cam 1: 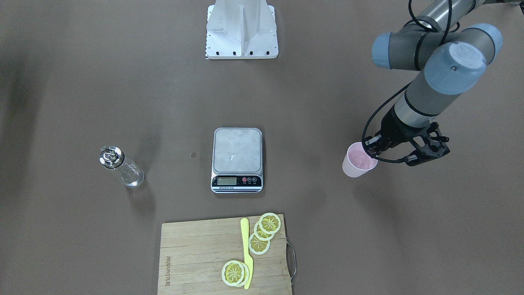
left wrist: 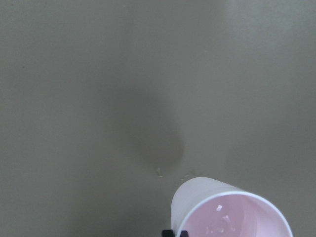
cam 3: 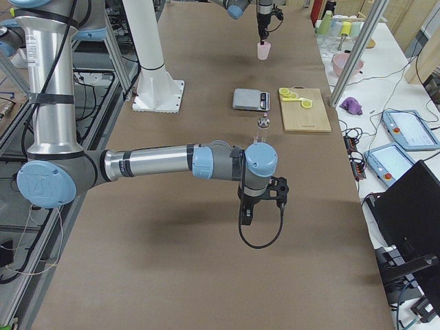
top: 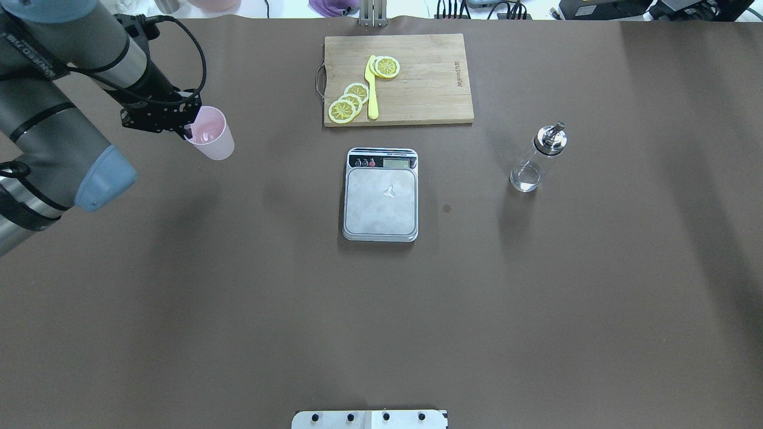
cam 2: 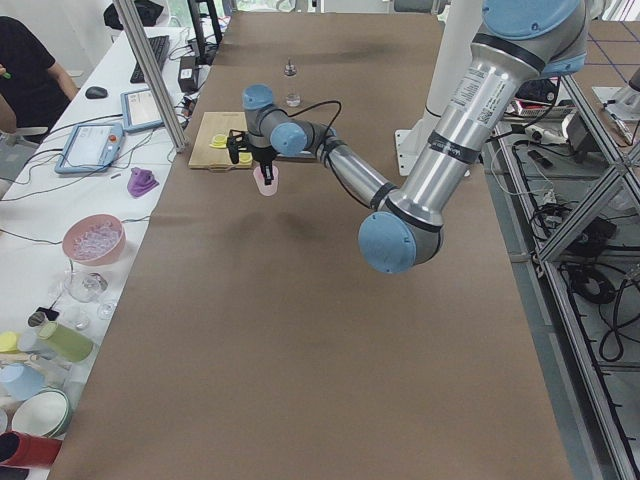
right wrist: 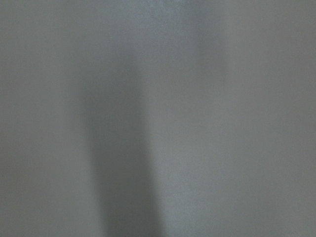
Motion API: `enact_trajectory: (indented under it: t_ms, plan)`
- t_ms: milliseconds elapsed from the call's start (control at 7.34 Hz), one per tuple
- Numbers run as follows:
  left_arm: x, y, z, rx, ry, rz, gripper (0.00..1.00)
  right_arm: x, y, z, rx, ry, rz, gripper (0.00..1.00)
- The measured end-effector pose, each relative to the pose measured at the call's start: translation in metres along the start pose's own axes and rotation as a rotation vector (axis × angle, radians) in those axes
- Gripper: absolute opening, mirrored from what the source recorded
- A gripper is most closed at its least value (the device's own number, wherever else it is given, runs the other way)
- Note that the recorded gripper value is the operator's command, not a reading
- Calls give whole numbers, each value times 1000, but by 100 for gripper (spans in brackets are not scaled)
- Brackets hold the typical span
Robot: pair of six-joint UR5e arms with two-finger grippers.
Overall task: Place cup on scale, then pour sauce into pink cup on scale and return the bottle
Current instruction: 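Carry the pink cup with the left gripper onto the scale and lower it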
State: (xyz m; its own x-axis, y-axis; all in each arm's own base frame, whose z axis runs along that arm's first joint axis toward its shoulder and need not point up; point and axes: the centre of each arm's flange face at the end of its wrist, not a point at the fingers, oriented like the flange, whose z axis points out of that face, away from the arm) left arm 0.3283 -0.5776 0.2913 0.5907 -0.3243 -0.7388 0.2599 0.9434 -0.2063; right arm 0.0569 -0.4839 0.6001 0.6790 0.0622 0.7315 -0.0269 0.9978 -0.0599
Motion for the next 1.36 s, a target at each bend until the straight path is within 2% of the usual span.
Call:
enact_trajectory:
  t_ms: [409, 681, 953, 1362]
  plan:
    - [102, 61, 0, -64, 59, -163, 0, 0, 0, 1, -3, -2, 3, 100]
    - [171, 105, 15, -66, 50, -240, 0, 0, 0, 1, -3, -4, 5, 100]
    - [218, 137, 33, -53, 9, -263, 0, 1, 0, 2, -3, -4, 5, 100]
    - [229, 161, 57, -44, -25, -250, 0, 0, 0, 1, -3, -7, 6, 100]
